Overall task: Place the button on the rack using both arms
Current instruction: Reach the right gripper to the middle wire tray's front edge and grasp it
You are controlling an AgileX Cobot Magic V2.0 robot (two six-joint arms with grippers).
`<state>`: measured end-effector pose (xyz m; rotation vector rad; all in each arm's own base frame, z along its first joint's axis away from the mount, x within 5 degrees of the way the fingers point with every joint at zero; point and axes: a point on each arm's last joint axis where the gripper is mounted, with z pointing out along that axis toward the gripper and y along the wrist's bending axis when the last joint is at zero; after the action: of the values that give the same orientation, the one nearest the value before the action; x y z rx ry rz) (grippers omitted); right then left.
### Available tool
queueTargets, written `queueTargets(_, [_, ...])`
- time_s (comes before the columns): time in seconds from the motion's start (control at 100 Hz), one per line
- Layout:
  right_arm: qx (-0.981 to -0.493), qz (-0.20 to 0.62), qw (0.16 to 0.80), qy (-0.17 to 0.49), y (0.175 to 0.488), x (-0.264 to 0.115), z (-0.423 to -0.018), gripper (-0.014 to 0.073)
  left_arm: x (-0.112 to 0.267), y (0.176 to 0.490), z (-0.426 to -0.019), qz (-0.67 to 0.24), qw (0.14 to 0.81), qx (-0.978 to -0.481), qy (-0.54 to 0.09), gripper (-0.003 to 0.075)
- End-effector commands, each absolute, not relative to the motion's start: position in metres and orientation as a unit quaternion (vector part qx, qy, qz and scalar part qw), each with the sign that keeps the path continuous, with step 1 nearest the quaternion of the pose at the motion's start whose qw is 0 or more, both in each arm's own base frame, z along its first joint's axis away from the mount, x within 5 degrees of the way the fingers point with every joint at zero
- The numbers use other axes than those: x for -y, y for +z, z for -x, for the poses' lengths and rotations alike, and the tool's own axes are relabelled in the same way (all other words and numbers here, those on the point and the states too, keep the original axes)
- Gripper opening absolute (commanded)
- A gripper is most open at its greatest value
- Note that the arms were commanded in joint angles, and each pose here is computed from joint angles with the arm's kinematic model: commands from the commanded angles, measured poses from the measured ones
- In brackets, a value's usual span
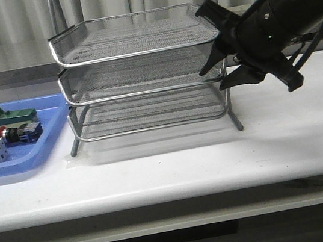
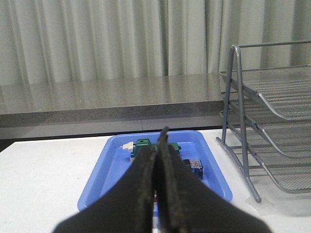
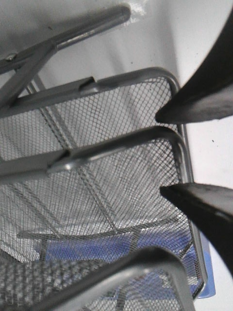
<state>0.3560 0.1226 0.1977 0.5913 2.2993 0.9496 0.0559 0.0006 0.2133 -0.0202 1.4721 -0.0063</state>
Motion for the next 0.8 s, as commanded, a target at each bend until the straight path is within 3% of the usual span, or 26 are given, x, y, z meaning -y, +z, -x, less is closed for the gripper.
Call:
queueTargets(0.0, [-0.844,-0.206,0.309,0.386,0.221,-0.125,-0.361,0.0318,-0.001,0.211,-0.054,0.013,0.767,-0.641,-0.004,-0.002])
queueTargets(0.36, [-0.84,-0.209,0.308,0.395,0.218,-0.128,-0.378,0.0295,-0.001,0.211,-0.054,0.013,0.767,-0.641,-0.004,-0.002])
queueTargets(0.64, [-0.84,-0.21,0.308,0.395,0.217,-0.127,-0.378,0.004,-0.001,0.211,-0.054,0.013,0.767,-0.641,-0.004,-0.002])
queueTargets(0.79, [-0.846,-0.211,0.298,0.389,0.211,-0.127,-0.374,-0.0002,-0.001,0.211,-0.054,0.013,0.767,-0.641,-0.004,-0.002])
